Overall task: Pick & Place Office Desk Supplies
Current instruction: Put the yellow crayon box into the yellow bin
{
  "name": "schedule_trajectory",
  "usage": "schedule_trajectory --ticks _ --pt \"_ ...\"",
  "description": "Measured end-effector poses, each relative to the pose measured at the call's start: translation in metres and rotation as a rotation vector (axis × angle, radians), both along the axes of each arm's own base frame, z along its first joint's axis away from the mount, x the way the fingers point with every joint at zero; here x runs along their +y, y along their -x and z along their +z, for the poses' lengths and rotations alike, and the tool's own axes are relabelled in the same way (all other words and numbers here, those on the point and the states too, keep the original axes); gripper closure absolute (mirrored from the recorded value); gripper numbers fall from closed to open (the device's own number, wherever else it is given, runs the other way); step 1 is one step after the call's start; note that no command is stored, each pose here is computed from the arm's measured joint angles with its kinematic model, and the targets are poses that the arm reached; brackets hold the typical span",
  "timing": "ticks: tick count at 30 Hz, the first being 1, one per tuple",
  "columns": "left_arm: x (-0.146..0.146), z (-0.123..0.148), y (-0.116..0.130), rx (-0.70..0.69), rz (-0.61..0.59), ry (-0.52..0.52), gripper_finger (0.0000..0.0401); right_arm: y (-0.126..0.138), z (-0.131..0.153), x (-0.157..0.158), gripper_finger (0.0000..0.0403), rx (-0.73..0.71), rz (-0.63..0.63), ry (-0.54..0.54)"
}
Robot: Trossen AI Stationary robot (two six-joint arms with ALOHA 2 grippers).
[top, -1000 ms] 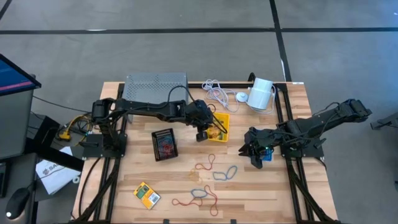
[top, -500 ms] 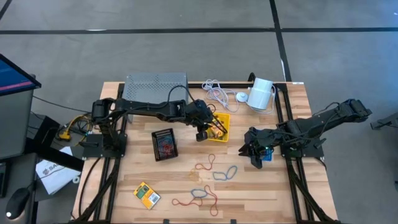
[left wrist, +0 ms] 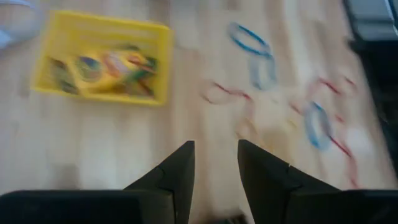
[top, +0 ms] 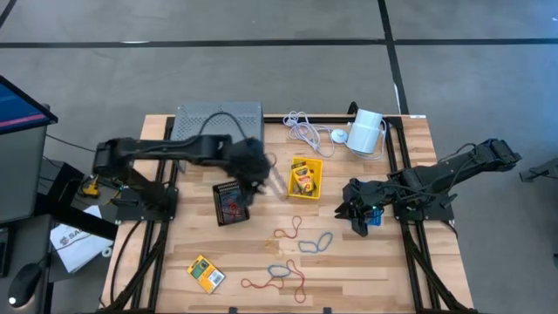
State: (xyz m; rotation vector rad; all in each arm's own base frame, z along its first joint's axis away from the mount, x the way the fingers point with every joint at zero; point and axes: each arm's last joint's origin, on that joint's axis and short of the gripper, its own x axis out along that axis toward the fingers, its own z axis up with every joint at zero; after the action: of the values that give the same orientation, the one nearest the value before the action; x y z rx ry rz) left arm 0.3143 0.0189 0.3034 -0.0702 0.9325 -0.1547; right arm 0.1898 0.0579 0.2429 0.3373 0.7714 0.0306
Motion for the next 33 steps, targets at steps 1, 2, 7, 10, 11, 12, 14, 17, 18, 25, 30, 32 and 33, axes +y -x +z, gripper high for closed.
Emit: schedule_trajectory --ticks 1,2,7,10,11,12,14,17,18,25,30,32,33 --pt "-0.009 0.004 0.008 0.027 -0.029 0.003 0.0279 0.000 0.000 0.000 0.0322 0.000 0.000 0.000" --pt "-0.018 0.008 0.015 0.046 -0.060 0.007 0.0277 0.000 0.000 0.000 0.0322 0.000 0.000 0.000" --pt "-0.063 0.014 0.040 0.108 -0.175 -0.011 0.0275 0.000 0.000 -0.001 0.0322 0.000 -0.003 0.000" --pt "-0.084 0.014 0.048 0.152 -0.170 0.004 0.0278 -0.003 0.004 0.000 0.0322 -0.047 -0.004 -0.014" --pt "-0.089 0.014 0.051 0.168 -0.153 0.013 0.0279 -0.005 0.005 0.001 0.0322 -0.074 -0.004 -0.023" --pt "-0.094 0.014 0.053 0.181 -0.139 0.020 0.0280 -0.007 0.008 0.002 0.0322 -0.102 -0.004 -0.032" --pt "-0.103 0.012 0.058 0.224 -0.107 0.033 0.0281 -0.010 0.012 0.003 0.0322 -0.155 -0.006 -0.057" --pt "-0.118 0.001 0.065 0.278 -0.073 0.060 0.0281 -0.012 0.017 0.005 0.0322 -0.200 -0.008 -0.098" --pt "-0.122 -0.005 0.069 0.303 -0.075 0.060 0.0281 -0.012 0.018 0.006 0.0322 -0.208 -0.003 -0.111" --pt "-0.157 -0.054 0.096 0.439 -0.230 -0.020 0.0281 -0.012 0.023 0.014 0.0322 -0.258 0.035 -0.141" --pt "-0.162 -0.082 0.113 0.557 -0.105 0.015 0.0280 -0.013 0.024 0.020 0.0322 -0.290 0.044 -0.146" --pt "-0.160 -0.092 0.117 0.632 0.003 0.078 0.0280 -0.014 0.024 0.022 0.0322 -0.292 0.034 -0.147" --pt "-0.160 -0.095 0.118 0.659 0.049 0.121 0.0280 -0.014 0.023 0.023 0.0322 -0.287 0.030 -0.144"
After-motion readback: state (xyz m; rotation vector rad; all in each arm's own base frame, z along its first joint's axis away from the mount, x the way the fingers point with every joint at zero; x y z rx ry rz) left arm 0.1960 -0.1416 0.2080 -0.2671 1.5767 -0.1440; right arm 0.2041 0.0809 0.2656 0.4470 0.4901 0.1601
